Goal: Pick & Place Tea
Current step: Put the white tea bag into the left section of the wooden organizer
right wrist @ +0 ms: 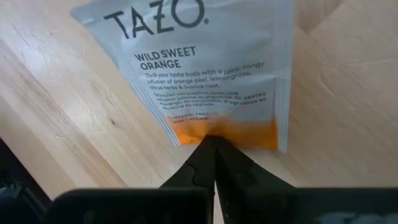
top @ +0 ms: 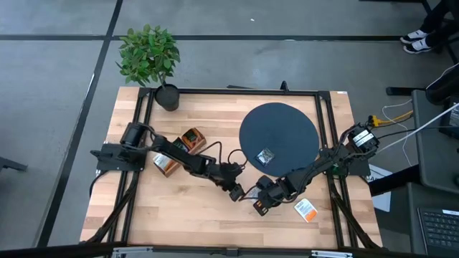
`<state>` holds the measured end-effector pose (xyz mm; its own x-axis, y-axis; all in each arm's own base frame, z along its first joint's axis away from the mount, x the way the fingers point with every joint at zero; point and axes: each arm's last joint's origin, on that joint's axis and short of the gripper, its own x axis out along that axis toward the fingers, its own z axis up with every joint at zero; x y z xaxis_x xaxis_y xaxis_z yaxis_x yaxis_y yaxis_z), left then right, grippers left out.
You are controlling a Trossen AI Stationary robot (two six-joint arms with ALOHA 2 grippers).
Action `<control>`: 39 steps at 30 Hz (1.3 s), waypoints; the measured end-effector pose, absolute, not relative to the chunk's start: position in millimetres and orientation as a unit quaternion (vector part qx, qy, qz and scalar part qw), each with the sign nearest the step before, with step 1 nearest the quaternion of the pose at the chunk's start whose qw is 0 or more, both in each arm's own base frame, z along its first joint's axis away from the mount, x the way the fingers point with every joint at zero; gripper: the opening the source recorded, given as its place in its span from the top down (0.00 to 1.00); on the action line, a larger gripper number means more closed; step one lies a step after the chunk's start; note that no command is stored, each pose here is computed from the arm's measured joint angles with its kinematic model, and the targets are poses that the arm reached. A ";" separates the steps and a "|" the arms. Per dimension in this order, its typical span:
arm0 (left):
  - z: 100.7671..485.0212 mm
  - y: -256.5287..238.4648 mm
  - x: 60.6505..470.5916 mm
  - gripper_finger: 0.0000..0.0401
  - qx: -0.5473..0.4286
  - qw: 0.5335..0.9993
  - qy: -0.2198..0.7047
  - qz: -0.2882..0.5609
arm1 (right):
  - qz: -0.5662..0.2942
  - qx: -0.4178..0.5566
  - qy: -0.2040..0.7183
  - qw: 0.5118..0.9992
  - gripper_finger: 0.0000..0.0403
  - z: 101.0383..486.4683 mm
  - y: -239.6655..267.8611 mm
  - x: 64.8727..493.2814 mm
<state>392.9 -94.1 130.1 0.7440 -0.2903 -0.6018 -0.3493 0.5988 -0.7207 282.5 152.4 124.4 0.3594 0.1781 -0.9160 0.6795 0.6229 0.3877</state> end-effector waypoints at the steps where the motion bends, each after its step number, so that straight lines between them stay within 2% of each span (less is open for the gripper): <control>1: 126.8 -95.1 394.5 0.59 -0.449 0.821 0.352 0.014 | -0.174 0.398 0.538 0.722 0.98 124.4 152.4 282.5; 5: 129.2 -96.3 399.3 0.57 -0.454 0.830 0.325 -0.004 | -0.174 0.398 0.537 0.723 0.98 124.5 152.4 282.7; 21: 126.9 -95.6 400.5 0.58 -0.437 0.843 0.312 0.006 | -0.175 0.406 0.517 0.733 0.98 125.0 151.0 286.9; 29: 116.4 -96.1 402.2 0.59 -0.451 0.835 0.316 0.010 | -0.180 0.409 0.506 0.738 0.98 125.2 148.3 289.4; 34: 113.5 -96.5 402.2 0.69 -0.456 0.830 0.322 0.008 | -0.181 0.409 0.504 0.739 0.98 125.3 148.2 289.7; 39: 116.9 -96.7 404.3 0.88 -0.456 0.837 0.304 0.000 | -0.180 0.410 0.504 0.739 0.98 125.4 148.3 289.8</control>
